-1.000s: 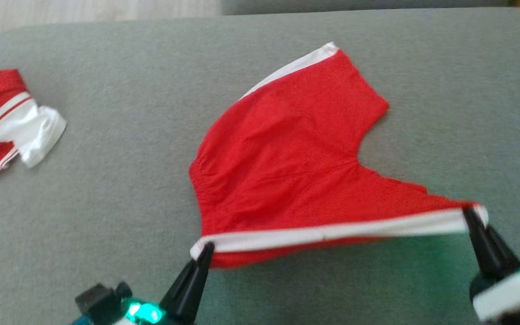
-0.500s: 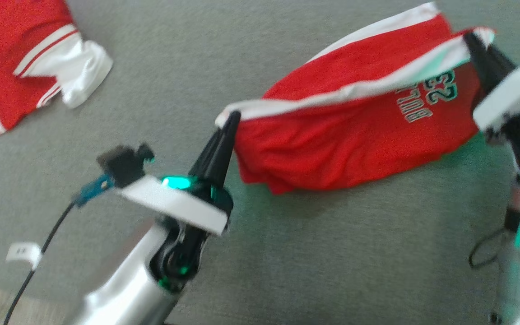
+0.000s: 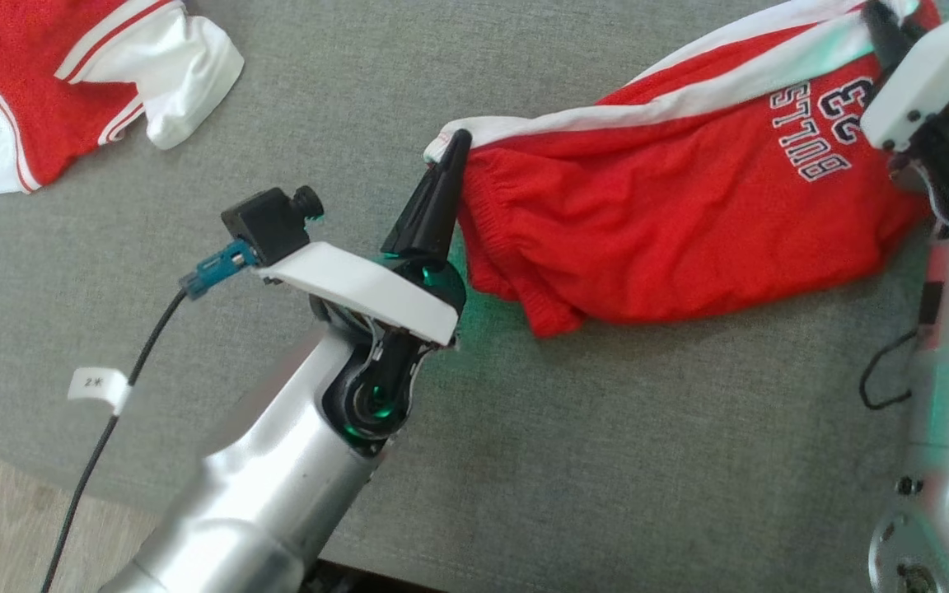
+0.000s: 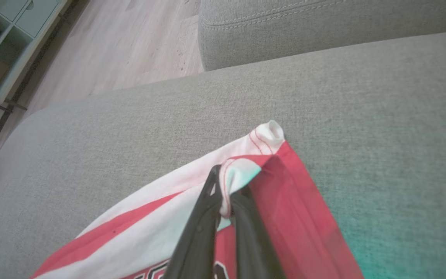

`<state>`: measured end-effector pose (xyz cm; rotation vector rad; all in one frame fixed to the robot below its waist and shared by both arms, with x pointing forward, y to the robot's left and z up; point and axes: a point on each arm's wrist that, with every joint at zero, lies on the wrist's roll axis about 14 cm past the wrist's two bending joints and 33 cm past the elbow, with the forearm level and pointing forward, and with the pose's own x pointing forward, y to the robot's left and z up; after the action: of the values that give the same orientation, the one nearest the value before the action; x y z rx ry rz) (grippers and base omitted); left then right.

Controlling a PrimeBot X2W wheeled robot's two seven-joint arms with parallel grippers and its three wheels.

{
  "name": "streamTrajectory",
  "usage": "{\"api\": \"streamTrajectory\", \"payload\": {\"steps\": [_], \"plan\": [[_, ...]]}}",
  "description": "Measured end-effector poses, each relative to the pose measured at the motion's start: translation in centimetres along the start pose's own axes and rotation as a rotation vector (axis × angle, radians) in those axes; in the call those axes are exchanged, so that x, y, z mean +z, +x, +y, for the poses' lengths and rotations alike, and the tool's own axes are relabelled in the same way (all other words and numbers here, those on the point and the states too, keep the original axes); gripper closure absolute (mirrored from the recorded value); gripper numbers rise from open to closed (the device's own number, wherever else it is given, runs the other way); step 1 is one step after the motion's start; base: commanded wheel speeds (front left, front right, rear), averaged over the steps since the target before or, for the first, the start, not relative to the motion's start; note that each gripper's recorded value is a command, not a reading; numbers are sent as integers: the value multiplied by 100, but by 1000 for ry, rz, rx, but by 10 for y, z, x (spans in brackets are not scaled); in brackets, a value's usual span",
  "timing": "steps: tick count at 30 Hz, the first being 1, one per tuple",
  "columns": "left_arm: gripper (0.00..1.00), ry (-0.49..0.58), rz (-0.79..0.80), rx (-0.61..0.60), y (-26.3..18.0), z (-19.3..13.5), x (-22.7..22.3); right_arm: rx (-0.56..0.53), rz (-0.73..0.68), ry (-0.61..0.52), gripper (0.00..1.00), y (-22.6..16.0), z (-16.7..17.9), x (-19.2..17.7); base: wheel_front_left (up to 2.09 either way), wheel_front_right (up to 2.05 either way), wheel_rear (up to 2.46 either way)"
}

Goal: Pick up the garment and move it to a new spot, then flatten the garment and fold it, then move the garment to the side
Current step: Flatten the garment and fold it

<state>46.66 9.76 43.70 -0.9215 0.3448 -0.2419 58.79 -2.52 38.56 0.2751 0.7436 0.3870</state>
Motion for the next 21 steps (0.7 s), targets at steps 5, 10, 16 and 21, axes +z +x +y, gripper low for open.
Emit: {"api": "streamTrajectory", "payload": {"steps": [5, 10, 16, 21], "plan": [[0, 3, 31, 29, 2, 11, -8, -6, -50, 13, 0, 3, -4, 9, 0, 0, 0], [0, 34, 33, 38, 7, 16, -9, -20, -94, 12, 0, -1, -11, 14, 0, 0, 0], [0, 125, 40, 74, 2, 26, -8, -22, -144, -162, 0, -17, 5, 30, 0, 0, 0], [0, 226, 47, 115, -18, 37, -13, -109, -37, -372, 0, -30, -16, 6, 0, 0, 0]]}}
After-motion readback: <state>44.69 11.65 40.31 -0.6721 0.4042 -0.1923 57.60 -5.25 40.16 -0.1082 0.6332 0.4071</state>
